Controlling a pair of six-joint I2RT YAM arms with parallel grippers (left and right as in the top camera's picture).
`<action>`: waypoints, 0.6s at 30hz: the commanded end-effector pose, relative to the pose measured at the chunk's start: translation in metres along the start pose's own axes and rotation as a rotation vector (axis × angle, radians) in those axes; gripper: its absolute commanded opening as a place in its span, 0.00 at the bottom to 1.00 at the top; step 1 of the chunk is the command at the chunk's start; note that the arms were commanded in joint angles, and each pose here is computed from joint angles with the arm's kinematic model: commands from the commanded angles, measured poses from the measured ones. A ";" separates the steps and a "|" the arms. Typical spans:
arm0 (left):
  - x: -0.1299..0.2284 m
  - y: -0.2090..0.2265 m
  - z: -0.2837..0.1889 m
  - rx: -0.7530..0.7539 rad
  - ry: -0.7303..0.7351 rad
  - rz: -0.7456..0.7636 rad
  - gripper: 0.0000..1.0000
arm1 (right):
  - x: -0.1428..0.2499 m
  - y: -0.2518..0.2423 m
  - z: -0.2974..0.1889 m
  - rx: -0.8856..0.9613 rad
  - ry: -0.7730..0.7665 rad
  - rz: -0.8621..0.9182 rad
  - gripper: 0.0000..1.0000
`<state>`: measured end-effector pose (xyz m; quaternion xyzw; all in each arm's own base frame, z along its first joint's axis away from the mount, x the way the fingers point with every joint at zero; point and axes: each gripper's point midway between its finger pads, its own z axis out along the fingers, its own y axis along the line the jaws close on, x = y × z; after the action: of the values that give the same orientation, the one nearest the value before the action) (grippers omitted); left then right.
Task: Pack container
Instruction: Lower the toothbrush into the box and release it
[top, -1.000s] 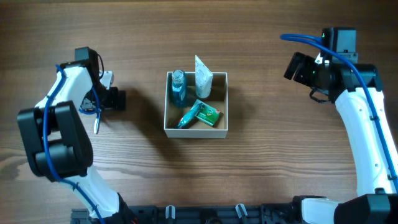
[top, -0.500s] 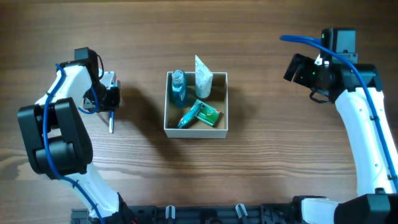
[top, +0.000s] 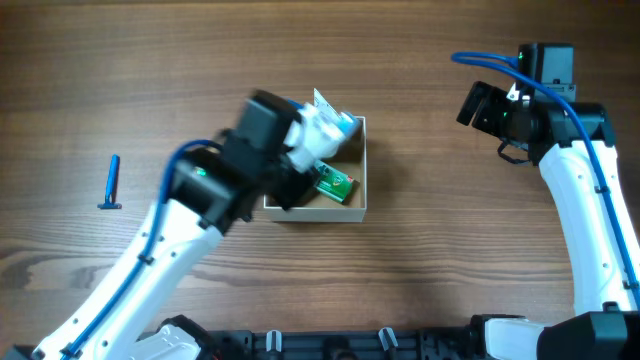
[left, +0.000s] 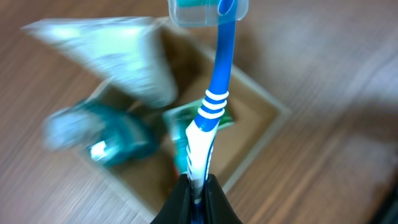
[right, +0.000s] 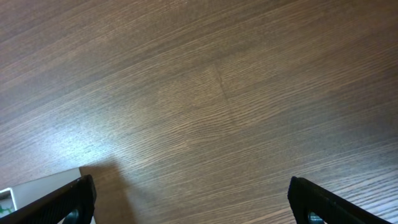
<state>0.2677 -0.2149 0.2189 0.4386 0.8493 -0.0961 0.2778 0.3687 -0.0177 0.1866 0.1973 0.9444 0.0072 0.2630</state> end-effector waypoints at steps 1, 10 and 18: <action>0.004 -0.012 0.021 0.004 0.069 0.099 0.04 | 0.000 -0.001 0.003 0.001 0.010 0.018 1.00; 0.039 0.036 0.075 -0.040 0.251 0.088 0.43 | 0.004 -0.002 0.003 0.006 0.024 0.017 1.00; 0.025 0.062 0.021 -0.236 0.138 -0.110 0.92 | 0.003 -0.002 0.003 0.007 0.023 0.014 1.00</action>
<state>0.3055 -0.1969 0.1454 0.4566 0.8688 -0.0153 0.1911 0.3655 -0.0177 0.1849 0.1974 0.9463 0.0058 0.2558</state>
